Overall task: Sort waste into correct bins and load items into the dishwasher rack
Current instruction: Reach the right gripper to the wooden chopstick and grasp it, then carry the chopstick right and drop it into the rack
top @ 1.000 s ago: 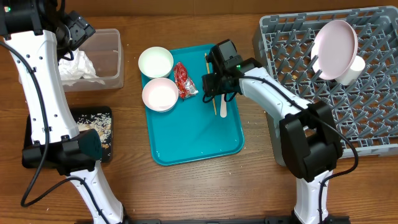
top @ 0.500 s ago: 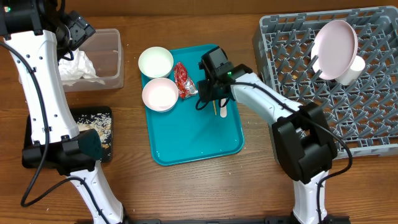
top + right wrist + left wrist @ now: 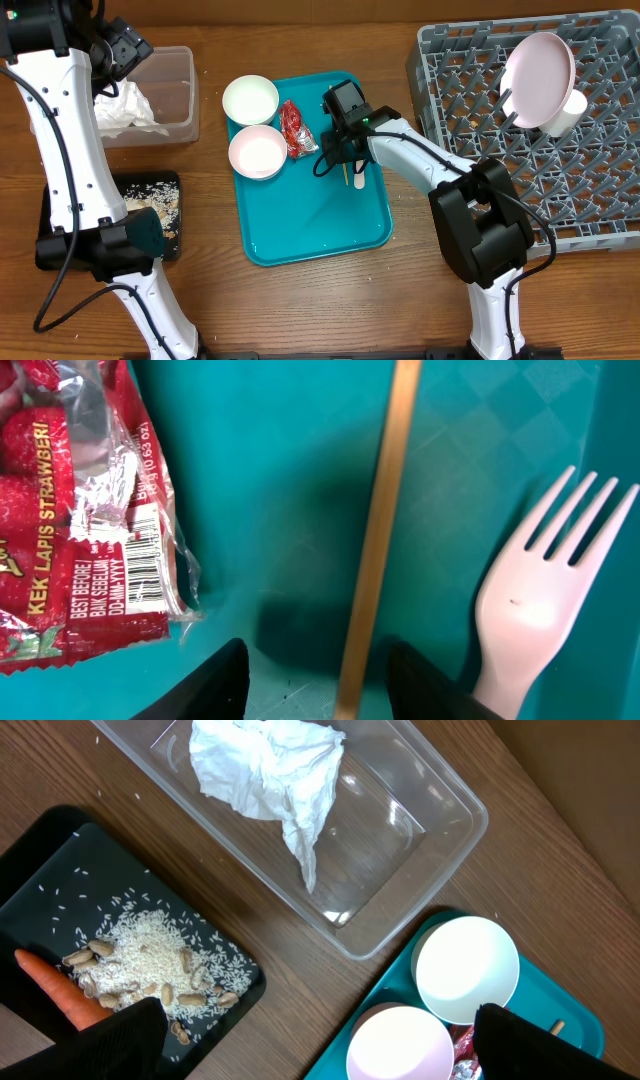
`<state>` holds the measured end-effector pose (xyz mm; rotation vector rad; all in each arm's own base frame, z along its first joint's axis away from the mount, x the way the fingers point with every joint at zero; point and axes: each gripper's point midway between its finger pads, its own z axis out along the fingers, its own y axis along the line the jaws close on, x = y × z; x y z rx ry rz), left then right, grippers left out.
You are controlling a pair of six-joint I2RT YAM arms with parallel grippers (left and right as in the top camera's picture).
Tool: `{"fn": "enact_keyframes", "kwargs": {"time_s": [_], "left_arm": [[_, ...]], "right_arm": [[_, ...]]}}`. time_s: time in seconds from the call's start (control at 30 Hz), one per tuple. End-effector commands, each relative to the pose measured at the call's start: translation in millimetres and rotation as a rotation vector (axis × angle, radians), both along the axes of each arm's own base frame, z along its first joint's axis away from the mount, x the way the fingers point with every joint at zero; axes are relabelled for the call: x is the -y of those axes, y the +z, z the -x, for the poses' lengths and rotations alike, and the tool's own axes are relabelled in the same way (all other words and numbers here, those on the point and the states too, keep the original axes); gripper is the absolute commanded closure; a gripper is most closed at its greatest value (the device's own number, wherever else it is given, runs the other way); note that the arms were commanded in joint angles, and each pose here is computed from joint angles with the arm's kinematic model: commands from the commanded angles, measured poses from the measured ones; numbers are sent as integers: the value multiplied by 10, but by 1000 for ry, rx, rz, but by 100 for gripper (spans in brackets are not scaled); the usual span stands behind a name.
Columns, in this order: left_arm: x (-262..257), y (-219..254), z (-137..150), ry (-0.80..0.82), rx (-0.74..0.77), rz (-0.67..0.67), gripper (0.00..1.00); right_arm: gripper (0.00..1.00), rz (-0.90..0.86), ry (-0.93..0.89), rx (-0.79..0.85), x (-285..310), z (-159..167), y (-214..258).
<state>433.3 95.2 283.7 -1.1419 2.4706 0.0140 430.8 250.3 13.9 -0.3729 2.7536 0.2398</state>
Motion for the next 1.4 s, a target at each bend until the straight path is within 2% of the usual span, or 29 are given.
{"fn": "enact_keyframes", "kwargs": {"time_s": [0.0, 0.17, 0.43, 0.77, 1.0, 1.2, 1.37], "left_arm": [[13, -48, -15, -22, -16, -1, 0], [14, -46, -14, -22, -15, -2, 0], [14, -46, -14, -22, -15, -2, 0], [14, -46, -14, -22, -15, -2, 0], [14, -47, -16, -22, -15, -2, 0], [14, -48, -15, -22, -16, -1, 0], [14, -48, -15, -22, -16, -1, 0]], "right_arm": [[59, 30, -17, -32, 62, 34, -179], [76, 54, -35, -93, 104, 130, -396], [96, 63, -54, -122, 114, 143, -288], [96, 47, -59, -108, 36, -57, 363], [96, -31, -109, -61, 237, -290, 1265], [96, -66, -113, 28, 831, -397, 2059], [96, -1, -124, -6, 1510, -350, 2109]]}}
